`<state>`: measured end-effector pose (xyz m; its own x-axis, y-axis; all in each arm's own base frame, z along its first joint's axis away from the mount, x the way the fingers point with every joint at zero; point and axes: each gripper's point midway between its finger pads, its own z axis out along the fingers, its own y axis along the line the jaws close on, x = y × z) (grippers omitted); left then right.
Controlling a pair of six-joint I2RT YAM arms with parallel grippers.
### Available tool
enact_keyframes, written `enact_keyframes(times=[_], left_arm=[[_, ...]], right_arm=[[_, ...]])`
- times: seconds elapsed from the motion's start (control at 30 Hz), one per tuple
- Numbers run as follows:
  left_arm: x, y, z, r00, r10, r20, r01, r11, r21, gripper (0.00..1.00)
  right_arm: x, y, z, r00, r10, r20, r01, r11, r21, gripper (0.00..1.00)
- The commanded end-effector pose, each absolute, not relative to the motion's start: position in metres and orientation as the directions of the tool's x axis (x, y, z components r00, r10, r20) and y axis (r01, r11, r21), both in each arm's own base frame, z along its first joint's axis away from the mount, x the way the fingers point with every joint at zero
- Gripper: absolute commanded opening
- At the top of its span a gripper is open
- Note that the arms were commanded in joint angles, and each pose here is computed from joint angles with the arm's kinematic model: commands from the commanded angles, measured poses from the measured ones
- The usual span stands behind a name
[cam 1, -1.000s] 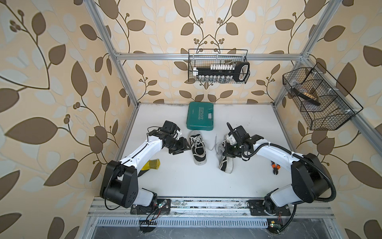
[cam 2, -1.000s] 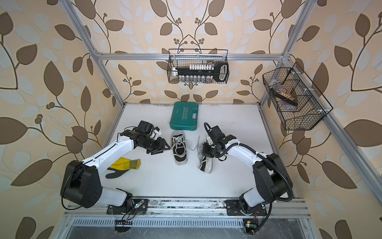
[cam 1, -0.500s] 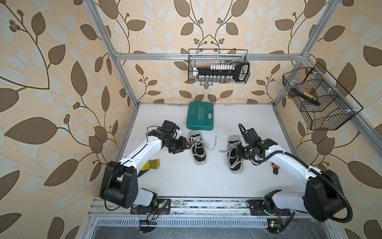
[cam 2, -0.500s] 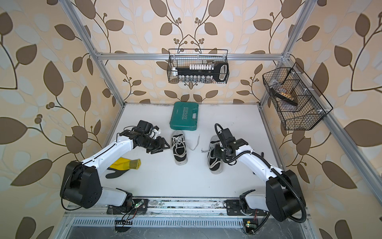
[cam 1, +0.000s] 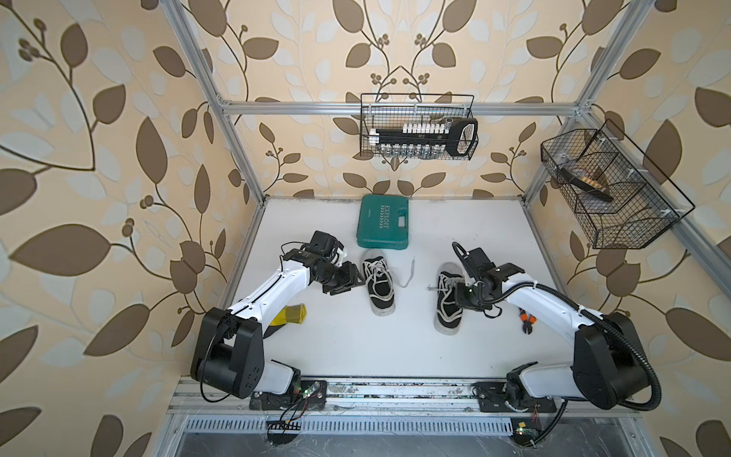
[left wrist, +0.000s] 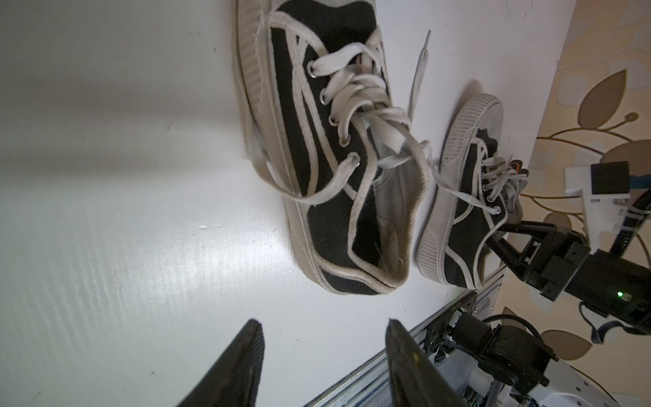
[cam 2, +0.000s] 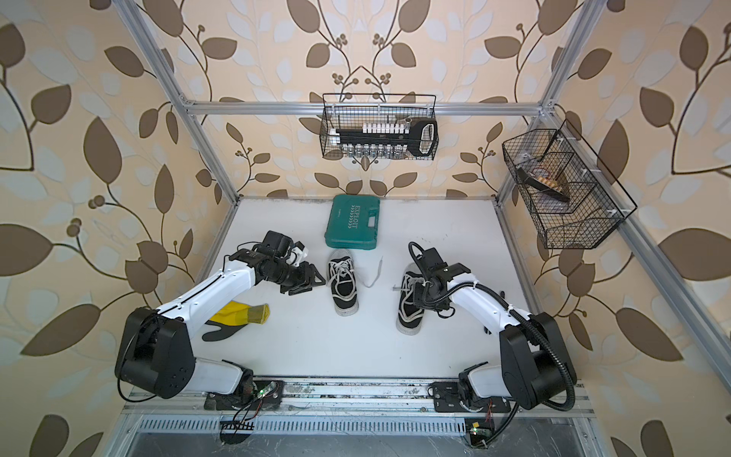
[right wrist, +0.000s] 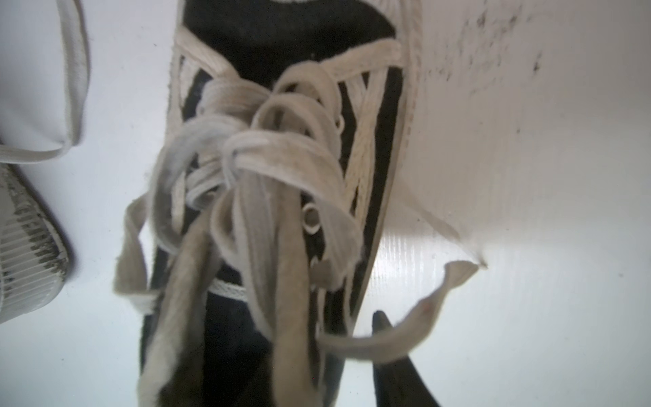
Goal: Insert the insole into the shoe
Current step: Move the shoe to the center of the board.
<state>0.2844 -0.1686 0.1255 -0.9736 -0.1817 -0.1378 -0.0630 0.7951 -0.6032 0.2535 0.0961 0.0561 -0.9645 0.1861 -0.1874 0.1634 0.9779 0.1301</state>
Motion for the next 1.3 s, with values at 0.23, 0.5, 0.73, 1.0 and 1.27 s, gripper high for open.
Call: enact_keyframes(times=[0.23,0.5,0.73,1.0,1.27], left_arm=[[0.283,-0.168,0.133,-0.970,-0.186,-0.156,-0.052,0.787,-0.615,0.57],[0.284,-0.169,0.132,-0.971,-0.184,-0.153,-0.050,0.783,-0.620,0.57],[0.282,-0.169,0.128,-0.972,-0.182,-0.146,-0.055,0.785,-0.617,0.57],[0.285,-0.170,0.132,-0.970,-0.187,-0.152,-0.052,0.779,-0.625,0.57],[0.283,-0.166,0.131,-0.969,-0.185,-0.163,-0.048,0.791,-0.610,0.58]], right_arm=[[0.271,0.131,0.040,-0.980,0.154,-0.124,0.122,0.965,0.232,0.00],[0.297,0.151,0.045,-0.969,0.203,-0.138,0.160,0.950,0.268,0.00],[0.320,0.184,0.043,-0.975,0.167,-0.144,0.125,0.957,0.261,0.00],[0.329,0.213,0.042,-0.976,0.152,-0.156,0.112,0.964,0.241,0.00],[0.343,0.226,0.056,-0.966,0.161,-0.203,0.107,0.962,0.252,0.12]])
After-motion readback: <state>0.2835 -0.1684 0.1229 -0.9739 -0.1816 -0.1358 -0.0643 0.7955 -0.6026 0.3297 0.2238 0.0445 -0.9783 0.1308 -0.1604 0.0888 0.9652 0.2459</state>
